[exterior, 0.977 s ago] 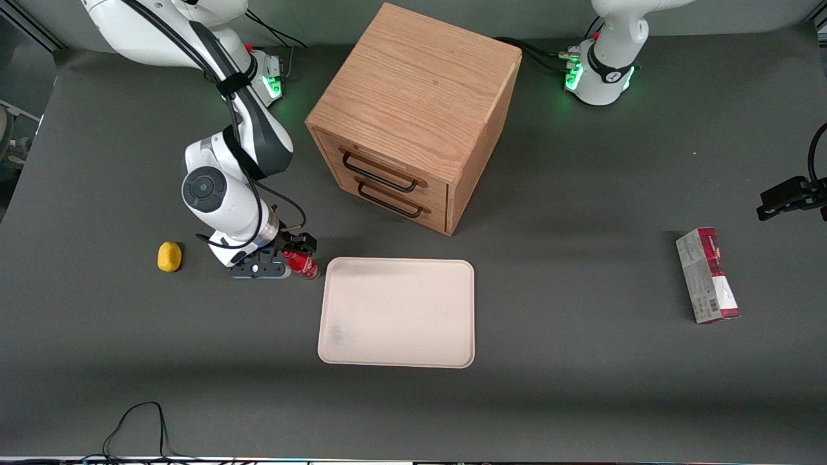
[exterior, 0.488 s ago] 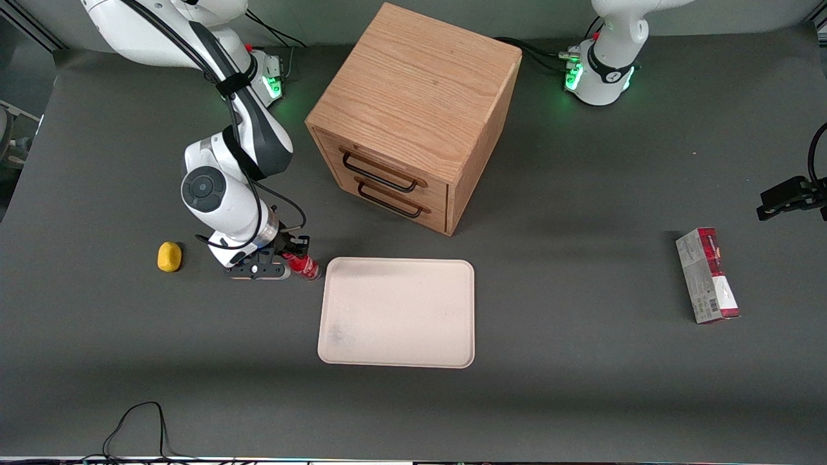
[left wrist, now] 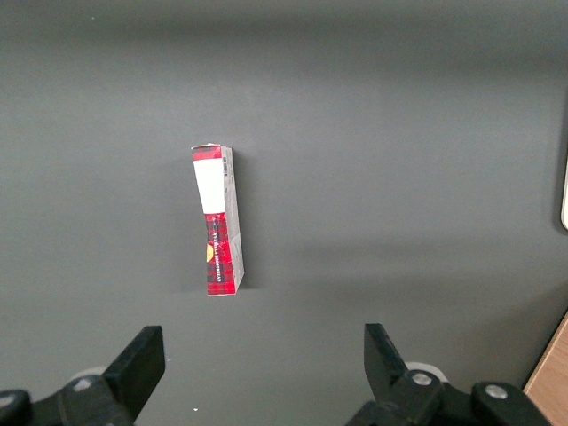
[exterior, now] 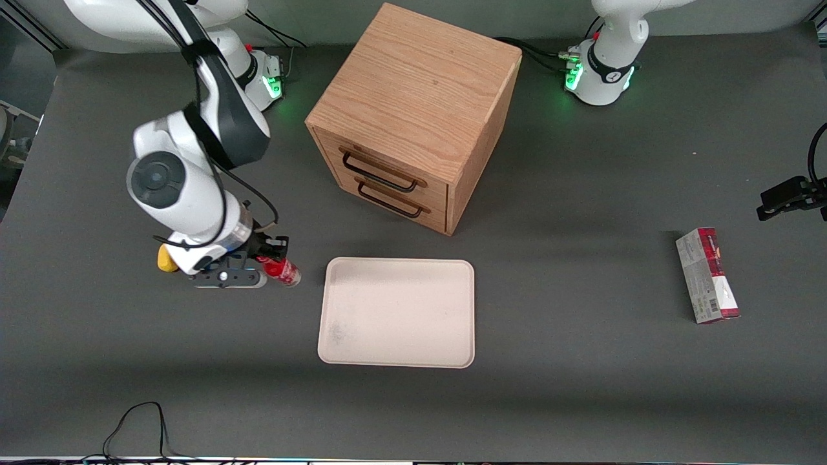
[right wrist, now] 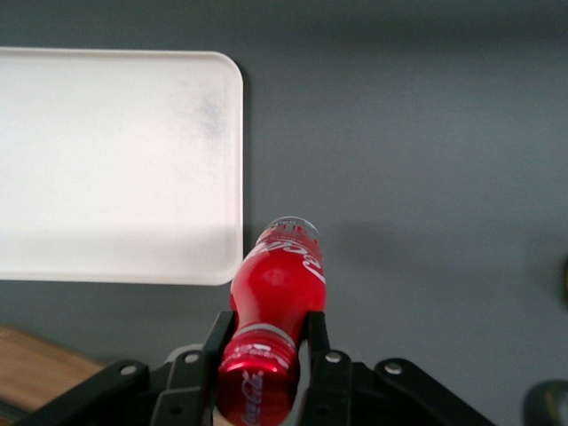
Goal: Place coke bottle on tray
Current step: 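Close the right gripper around the red bottle's body, then carry the red bottle over the white tray and lower it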
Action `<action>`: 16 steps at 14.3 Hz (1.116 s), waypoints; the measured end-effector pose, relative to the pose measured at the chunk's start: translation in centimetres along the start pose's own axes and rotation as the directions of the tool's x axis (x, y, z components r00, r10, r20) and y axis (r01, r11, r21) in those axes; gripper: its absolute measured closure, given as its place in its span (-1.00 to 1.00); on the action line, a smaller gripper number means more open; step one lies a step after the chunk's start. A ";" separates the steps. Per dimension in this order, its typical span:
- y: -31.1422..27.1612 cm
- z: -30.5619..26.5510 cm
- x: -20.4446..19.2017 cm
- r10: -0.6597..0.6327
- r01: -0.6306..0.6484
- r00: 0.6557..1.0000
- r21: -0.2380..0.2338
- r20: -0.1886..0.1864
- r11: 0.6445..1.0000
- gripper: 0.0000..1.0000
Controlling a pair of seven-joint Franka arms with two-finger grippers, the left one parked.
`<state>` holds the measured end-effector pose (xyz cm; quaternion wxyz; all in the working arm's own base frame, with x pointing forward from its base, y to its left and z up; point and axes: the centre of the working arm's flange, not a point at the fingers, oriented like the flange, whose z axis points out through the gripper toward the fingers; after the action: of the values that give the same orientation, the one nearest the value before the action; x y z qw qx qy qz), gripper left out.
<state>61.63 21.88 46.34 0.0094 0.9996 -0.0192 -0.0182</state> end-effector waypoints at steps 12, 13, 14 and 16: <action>-7.1 1.0 9.6 -0.073 0.090 0.989 0.129 -0.130 0.988 0.26; -7.8 2.8 10.2 -0.080 0.098 0.987 0.128 -0.143 0.987 0.26; -8.4 4.7 10.6 -0.086 0.106 0.985 0.128 -0.152 0.986 0.26; -9.2 7.7 11.1 -0.103 0.121 0.983 0.112 -0.153 0.986 0.26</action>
<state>72.78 30.53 38.09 -0.0506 0.9965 0.0370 0.0560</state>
